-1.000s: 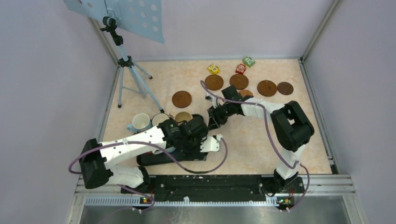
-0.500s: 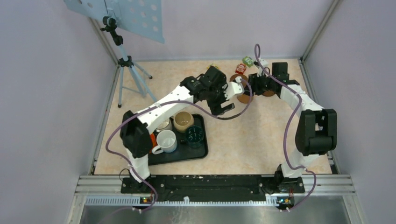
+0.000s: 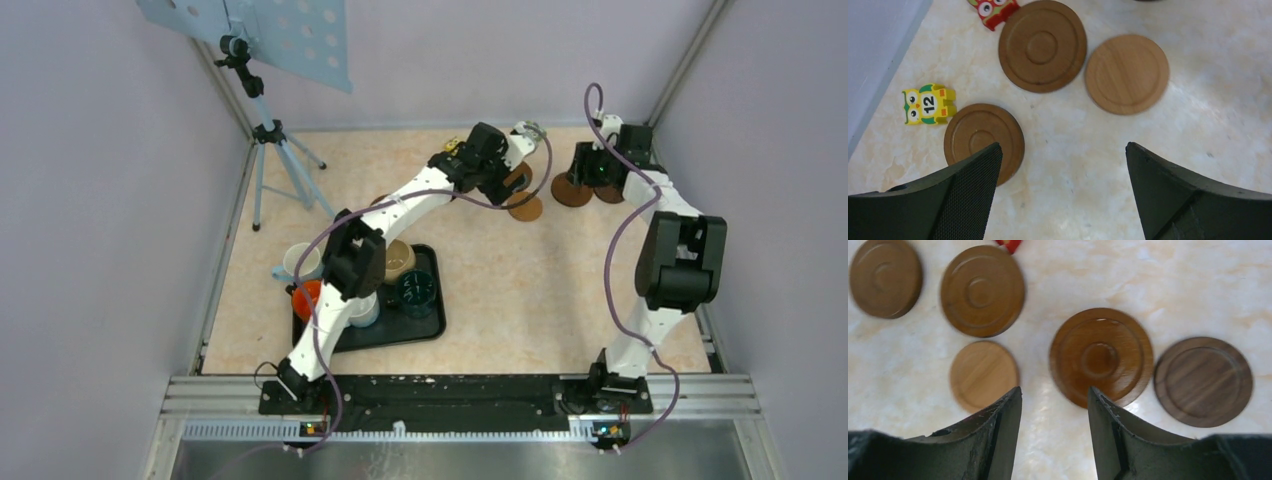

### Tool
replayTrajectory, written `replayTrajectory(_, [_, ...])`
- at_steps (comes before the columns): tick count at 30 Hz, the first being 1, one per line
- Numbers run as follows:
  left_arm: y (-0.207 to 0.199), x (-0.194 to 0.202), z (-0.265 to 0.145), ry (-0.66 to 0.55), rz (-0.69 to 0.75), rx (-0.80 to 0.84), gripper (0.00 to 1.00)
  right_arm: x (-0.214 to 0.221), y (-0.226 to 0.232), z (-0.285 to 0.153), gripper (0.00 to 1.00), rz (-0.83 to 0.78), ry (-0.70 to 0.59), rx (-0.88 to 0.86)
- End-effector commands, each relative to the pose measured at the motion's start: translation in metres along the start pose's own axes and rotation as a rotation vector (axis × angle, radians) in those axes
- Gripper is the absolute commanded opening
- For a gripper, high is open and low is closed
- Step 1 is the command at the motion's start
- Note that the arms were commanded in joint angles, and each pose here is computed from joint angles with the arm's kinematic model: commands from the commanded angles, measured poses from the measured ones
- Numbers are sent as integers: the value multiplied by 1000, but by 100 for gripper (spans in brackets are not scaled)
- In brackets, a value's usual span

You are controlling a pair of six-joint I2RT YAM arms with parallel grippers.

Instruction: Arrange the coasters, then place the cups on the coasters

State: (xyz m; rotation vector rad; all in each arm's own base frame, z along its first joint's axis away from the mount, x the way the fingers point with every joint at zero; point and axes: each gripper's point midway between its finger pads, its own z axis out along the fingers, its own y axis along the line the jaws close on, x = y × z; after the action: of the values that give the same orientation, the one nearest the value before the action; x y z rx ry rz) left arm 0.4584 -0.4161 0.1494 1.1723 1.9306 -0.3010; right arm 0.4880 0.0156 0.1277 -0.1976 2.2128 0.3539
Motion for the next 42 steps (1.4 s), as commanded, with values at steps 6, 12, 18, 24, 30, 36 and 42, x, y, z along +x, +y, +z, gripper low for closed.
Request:
replayTrajectory(6, [94,-44,43,-303,-195,-251,99,-24,-56,32,51,-44,-73,191])
replayTrajectory(12, [99,-34,70,-340,-220,-225,99,-34,-91,36,52,14,-92,242])
replayTrajectory(18, [90,-33,83,-367,-213,-176,99,-26,-127,39,52,117,-64,223])
replayTrajectory(24, [83,-28,97,-377,-228,-148,99,5,-141,47,38,140,11,226])
replayTrajectory(30, [37,-20,93,-306,-127,7,97,33,-144,47,31,123,87,246])
replayTrajectory(36, [3,-9,87,-259,-52,64,93,61,-138,40,25,108,169,245])
replayTrajectory(42, [-18,4,93,-209,-25,110,86,85,-129,23,21,59,235,235])
